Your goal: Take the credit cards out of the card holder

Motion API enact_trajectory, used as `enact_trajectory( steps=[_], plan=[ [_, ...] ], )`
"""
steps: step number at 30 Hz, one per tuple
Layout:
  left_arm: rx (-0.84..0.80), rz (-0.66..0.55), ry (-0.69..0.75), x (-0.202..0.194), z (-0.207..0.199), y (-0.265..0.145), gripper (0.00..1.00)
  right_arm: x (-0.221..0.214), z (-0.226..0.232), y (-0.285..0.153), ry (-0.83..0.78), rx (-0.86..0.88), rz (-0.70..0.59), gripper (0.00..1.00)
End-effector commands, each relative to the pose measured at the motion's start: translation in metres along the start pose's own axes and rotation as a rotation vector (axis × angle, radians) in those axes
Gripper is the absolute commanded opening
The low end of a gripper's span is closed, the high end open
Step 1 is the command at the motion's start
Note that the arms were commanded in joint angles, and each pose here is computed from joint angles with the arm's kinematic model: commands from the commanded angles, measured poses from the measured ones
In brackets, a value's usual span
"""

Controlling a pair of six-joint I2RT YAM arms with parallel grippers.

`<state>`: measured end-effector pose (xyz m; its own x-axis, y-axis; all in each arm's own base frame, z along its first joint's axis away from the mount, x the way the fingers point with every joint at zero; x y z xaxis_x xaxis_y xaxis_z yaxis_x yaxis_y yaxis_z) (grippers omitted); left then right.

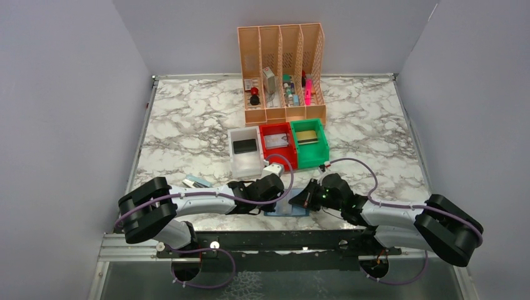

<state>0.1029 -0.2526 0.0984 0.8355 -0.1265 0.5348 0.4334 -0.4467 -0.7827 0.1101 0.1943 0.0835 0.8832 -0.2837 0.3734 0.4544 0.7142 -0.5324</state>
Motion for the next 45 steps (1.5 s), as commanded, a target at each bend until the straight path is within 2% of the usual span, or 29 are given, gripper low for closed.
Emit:
enact_trajectory(
  steps=[1,10,17,23,33,37,41,45],
  plan=[
    [0.008,0.025,0.018,-0.005,0.004,-0.003,0.21,0.0,-0.006,-0.004,-0.011,-0.042,-0.02,0.01],
    [0.0,0.015,0.012,-0.002,0.001,-0.005,0.22,0.001,-0.006,-0.009,-0.041,-0.05,-0.04,0.01],
    [-0.06,-0.038,0.003,0.014,-0.013,-0.014,0.38,0.002,-0.005,-0.006,-0.059,-0.073,-0.019,0.01],
    [-0.157,-0.074,0.009,0.025,-0.028,-0.018,0.43,0.002,-0.006,-0.006,-0.06,-0.079,-0.015,0.01],
    [-0.152,0.019,-0.006,0.005,-0.023,0.004,0.43,0.001,-0.006,-0.006,-0.059,-0.073,-0.009,0.02],
    [-0.128,0.05,-0.007,-0.004,-0.016,0.008,0.38,0.0,-0.003,-0.006,-0.042,-0.044,0.0,0.06],
    [-0.113,0.071,-0.008,-0.01,-0.011,0.01,0.3,0.0,-0.002,-0.004,-0.011,-0.033,-0.003,0.15],
    [-0.108,0.073,-0.006,-0.011,-0.009,0.009,0.28,-0.001,-0.002,-0.003,0.005,-0.022,0.002,0.16]
  ],
)
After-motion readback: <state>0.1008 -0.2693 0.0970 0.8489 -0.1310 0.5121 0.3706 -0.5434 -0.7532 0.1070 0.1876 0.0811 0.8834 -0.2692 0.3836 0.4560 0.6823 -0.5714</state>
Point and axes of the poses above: each gripper's point midway between its finger pads, its own y axis out along the fingers, its own z axis along the line the jaws close on, x = y × z, the point moved 9 cm from there along -y, back along the fingers, and after that the axes turned 6 degrees about -y, right-handed, at the moved point
